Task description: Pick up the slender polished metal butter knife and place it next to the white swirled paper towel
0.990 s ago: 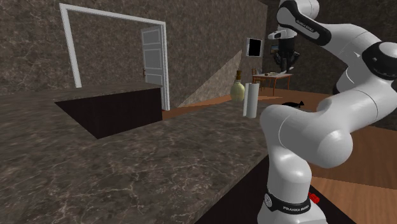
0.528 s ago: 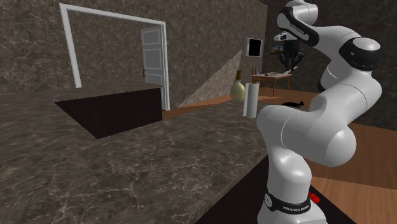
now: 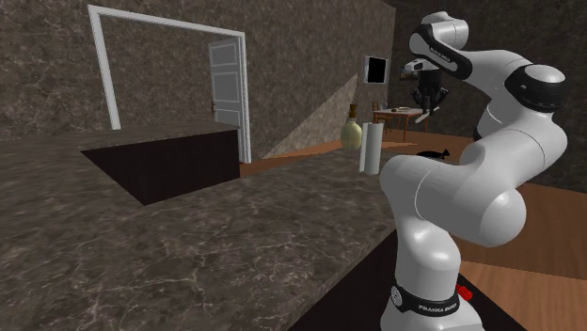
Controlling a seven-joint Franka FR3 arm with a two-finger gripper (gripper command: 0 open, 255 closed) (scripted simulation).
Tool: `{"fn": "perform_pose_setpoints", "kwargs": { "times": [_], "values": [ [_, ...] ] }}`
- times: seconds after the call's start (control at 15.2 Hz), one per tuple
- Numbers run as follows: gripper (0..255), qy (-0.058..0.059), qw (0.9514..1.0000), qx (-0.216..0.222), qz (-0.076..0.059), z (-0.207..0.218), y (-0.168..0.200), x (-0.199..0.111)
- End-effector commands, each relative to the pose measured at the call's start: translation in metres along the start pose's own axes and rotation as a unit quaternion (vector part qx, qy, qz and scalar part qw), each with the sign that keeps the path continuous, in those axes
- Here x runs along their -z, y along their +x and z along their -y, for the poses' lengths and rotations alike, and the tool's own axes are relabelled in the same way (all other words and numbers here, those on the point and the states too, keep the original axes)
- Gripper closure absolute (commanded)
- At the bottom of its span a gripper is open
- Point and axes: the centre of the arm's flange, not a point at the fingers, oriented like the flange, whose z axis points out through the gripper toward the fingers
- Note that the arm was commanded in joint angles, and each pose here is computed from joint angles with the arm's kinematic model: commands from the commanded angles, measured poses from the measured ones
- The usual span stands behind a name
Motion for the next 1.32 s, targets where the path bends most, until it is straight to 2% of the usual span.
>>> {"fn": "perform_pose_setpoints", "kwargs": {
  "times": [0.0,1.25],
  "values": [
    [255,0.000,1.0000,0.000,0.000,0.001,0.002,-0.011],
    [255,0.000,1.0000,0.000,0.000,0.000,0.022,-0.109]
  ]
}}
